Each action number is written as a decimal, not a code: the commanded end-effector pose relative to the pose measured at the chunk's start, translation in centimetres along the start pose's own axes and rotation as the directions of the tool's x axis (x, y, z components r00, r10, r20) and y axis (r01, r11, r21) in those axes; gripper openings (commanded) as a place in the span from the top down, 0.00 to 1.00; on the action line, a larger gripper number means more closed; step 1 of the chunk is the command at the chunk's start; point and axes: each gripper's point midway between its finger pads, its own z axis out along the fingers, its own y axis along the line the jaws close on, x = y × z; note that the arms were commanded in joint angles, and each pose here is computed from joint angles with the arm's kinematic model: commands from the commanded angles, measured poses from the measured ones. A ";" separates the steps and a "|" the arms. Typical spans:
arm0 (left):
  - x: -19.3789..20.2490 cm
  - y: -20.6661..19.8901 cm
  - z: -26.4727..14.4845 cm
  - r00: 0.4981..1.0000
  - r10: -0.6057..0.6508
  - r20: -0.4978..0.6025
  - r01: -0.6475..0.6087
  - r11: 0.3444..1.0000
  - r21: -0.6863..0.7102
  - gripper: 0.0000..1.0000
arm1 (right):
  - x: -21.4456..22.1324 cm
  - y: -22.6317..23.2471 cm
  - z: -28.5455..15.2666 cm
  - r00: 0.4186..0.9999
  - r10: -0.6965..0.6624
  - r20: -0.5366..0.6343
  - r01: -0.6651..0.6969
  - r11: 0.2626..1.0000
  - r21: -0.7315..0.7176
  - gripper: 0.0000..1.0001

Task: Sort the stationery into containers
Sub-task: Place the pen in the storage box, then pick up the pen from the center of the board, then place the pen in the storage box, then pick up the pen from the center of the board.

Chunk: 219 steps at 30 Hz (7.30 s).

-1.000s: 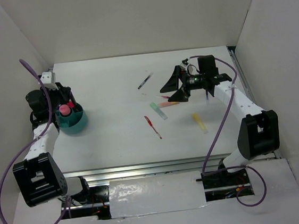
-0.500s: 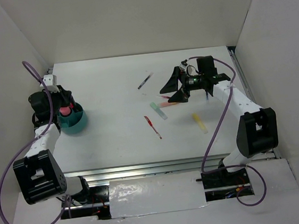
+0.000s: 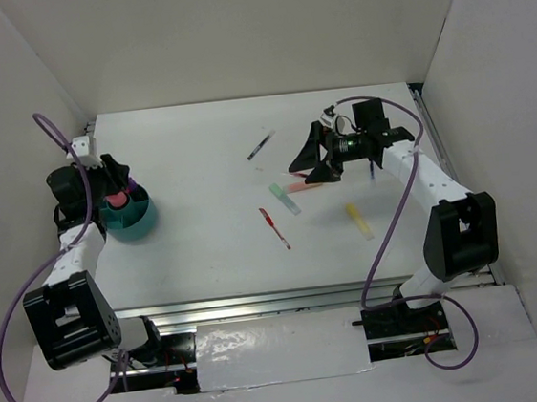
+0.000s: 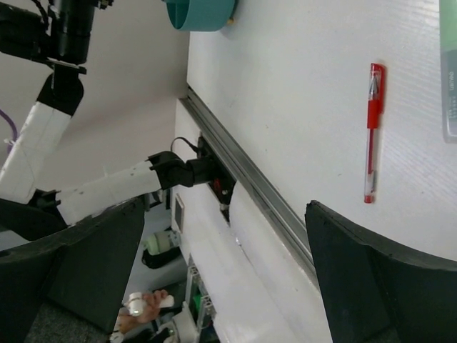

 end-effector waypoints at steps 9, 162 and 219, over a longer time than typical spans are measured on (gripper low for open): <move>-8.4 -3.8 -4.4 0.977 0.102 0.189 -0.123 0.987 0.104 0.38 | -1.4 -4.4 -3.6 0.970 -0.243 -0.028 0.239 0.918 0.316 0.09; -3.5 3.8 -11.6 0.976 -0.140 -0.170 0.148 0.988 0.040 0.90 | 6.9 9.0 2.5 0.692 -0.718 -0.080 0.707 0.696 -0.126 0.37; -4.0 6.4 -7.1 0.996 -0.062 -0.061 0.064 0.997 0.031 0.35 | 0.5 -6.7 5.2 0.786 -0.504 -0.359 0.617 0.682 0.393 0.36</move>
